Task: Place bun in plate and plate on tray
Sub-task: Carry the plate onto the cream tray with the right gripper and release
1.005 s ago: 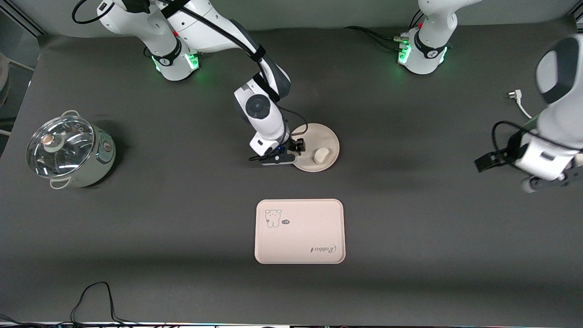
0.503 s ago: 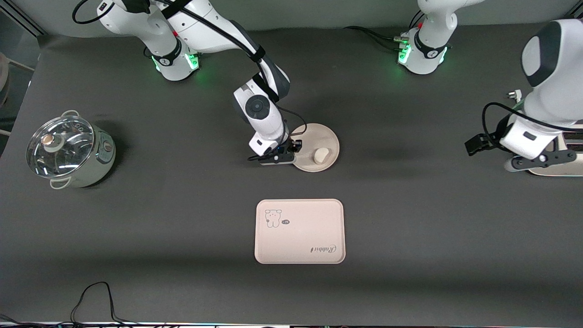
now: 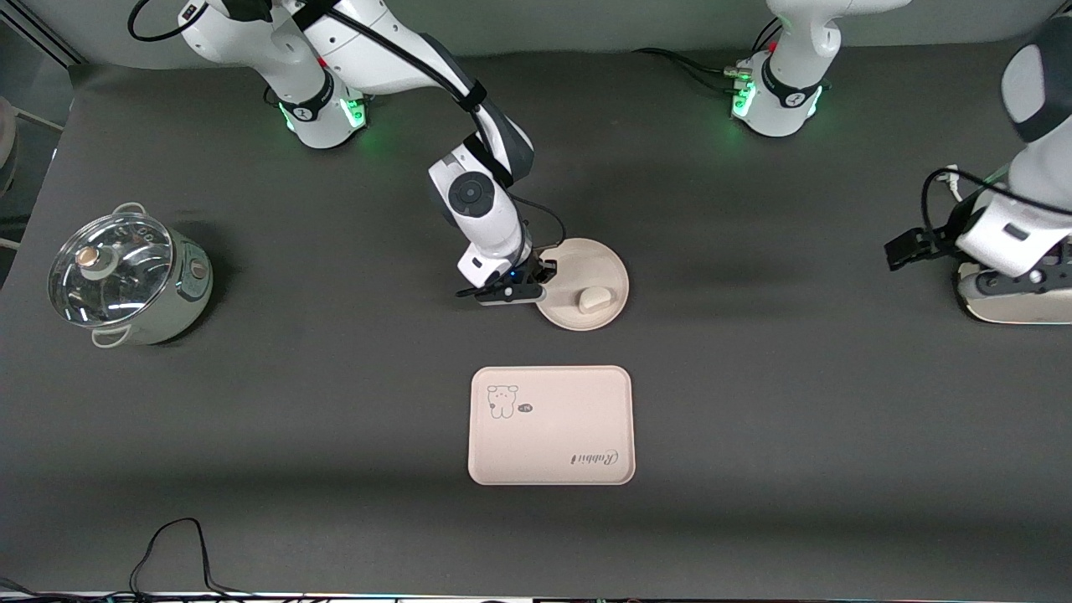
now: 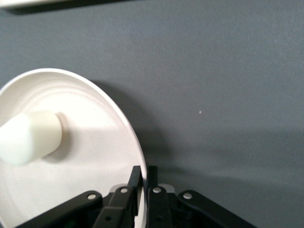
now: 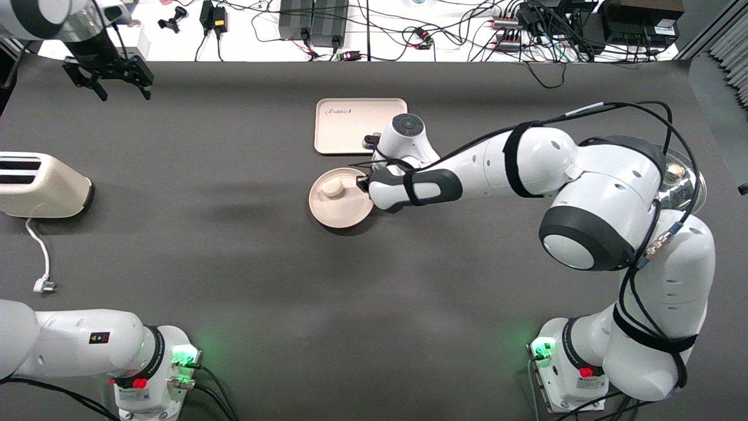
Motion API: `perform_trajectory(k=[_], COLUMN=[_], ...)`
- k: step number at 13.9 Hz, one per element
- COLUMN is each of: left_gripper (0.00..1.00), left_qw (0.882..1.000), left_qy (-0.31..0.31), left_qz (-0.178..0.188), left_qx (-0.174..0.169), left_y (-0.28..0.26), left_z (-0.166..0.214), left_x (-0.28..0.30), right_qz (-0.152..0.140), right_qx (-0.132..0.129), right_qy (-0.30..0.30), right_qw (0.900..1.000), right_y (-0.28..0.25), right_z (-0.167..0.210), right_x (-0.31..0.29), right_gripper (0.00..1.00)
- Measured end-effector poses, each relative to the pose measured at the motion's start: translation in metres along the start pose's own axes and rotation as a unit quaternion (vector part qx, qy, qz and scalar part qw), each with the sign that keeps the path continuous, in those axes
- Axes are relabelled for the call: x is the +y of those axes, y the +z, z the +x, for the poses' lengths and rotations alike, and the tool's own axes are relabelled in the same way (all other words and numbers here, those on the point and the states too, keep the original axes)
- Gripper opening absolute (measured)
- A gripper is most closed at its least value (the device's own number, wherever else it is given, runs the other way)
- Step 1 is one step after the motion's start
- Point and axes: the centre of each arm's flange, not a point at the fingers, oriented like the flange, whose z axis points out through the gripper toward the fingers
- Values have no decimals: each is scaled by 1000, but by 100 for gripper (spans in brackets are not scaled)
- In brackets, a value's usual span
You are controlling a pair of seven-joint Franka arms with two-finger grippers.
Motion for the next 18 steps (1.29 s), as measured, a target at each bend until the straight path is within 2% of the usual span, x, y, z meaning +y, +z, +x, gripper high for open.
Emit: perform_trajectory(k=[1,4,7,12,15,18], left_gripper=[100,100,100,100,100,100], left_qw=[1000,1000,1000,1000,1000,1000], left_qy=[-2,-10,-14,-14,-13,-20], left_qz=[-1,-3,-4,-4,-1,-1], left_qx=[5,15,24,26,16,14], left_y=[-7,-21,-31,-42,-59,-80], left_z=[-3,-10,-9,-7,-9,-12], left_x=[-3,-11,-16,-16,-14,-22], right_qz=[4,13,41,82,81,91], right_qx=[2,-1,19,57,74,56], right_qy=[2,9,15,42,36,40], right_qw=[1000,1000,999,994,993,993], right_y=[-9,-56,-114,-215,-216,-166], right_z=[4,22,46,131,184,222], right_x=[-1,-9,-19,-16,14,45], right_gripper=[5,5,5,5,5,5])
